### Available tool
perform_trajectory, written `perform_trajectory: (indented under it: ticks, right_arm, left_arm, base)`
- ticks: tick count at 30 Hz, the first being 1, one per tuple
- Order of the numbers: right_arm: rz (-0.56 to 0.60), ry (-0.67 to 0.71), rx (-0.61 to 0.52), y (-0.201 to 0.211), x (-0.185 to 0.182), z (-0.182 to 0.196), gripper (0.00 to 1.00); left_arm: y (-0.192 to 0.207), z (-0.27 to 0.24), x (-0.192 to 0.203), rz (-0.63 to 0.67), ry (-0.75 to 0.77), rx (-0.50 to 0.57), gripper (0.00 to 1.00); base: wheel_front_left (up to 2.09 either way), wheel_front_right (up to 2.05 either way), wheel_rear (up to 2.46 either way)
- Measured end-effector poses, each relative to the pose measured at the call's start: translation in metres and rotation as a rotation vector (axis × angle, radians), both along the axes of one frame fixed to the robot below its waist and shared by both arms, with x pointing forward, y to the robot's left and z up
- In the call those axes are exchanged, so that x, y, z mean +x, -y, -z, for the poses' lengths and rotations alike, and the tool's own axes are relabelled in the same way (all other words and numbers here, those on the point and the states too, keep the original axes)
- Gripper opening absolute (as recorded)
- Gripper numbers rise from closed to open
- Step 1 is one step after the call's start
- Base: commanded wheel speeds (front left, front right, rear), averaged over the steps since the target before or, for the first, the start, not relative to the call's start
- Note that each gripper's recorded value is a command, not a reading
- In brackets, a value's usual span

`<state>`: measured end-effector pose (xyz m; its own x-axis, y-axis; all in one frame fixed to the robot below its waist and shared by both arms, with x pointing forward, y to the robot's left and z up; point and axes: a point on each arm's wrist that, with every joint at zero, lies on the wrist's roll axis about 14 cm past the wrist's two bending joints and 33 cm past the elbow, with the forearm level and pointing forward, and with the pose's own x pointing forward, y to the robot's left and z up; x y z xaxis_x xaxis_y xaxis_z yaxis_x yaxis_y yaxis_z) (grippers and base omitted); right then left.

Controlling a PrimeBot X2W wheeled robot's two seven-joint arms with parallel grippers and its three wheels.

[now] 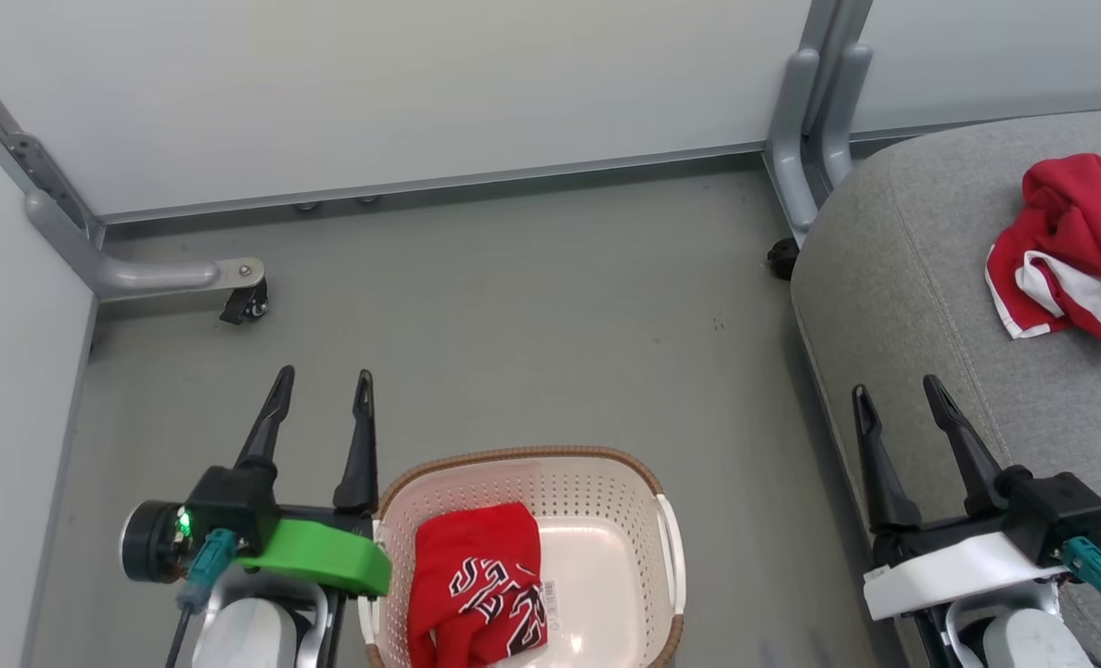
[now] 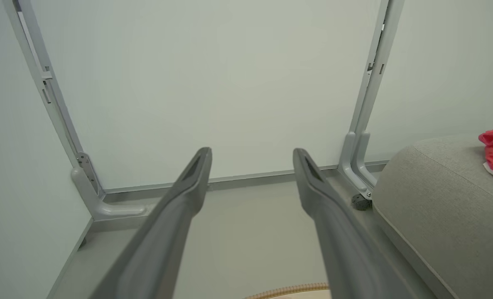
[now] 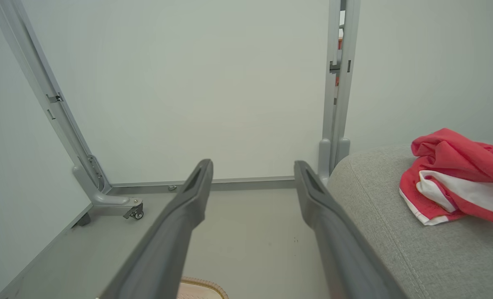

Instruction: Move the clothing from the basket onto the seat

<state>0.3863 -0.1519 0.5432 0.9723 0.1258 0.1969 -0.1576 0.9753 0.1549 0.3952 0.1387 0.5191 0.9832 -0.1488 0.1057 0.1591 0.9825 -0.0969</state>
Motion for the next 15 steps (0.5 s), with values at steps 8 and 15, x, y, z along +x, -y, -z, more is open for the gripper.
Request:
perform_trajectory:
  ticks: [8, 15]
  right_arm:
    - [-0.012, 0.01, 0.001, -0.004, 0.012, -0.002, 1.0]
    - [0.002, 0.018, -0.004, 0.001, 0.029, -0.002, 1.0]
  left_arm:
    - [0.048, 0.01, 0.023, 0.159, -0.025, 0.028, 1.0]
    - [0.084, 0.047, 0.043, 0.285, -0.115, 0.078, 1.0]
  base:
    - [0.0, 0.0, 0.0]
    - [0.0, 0.0, 0.0]
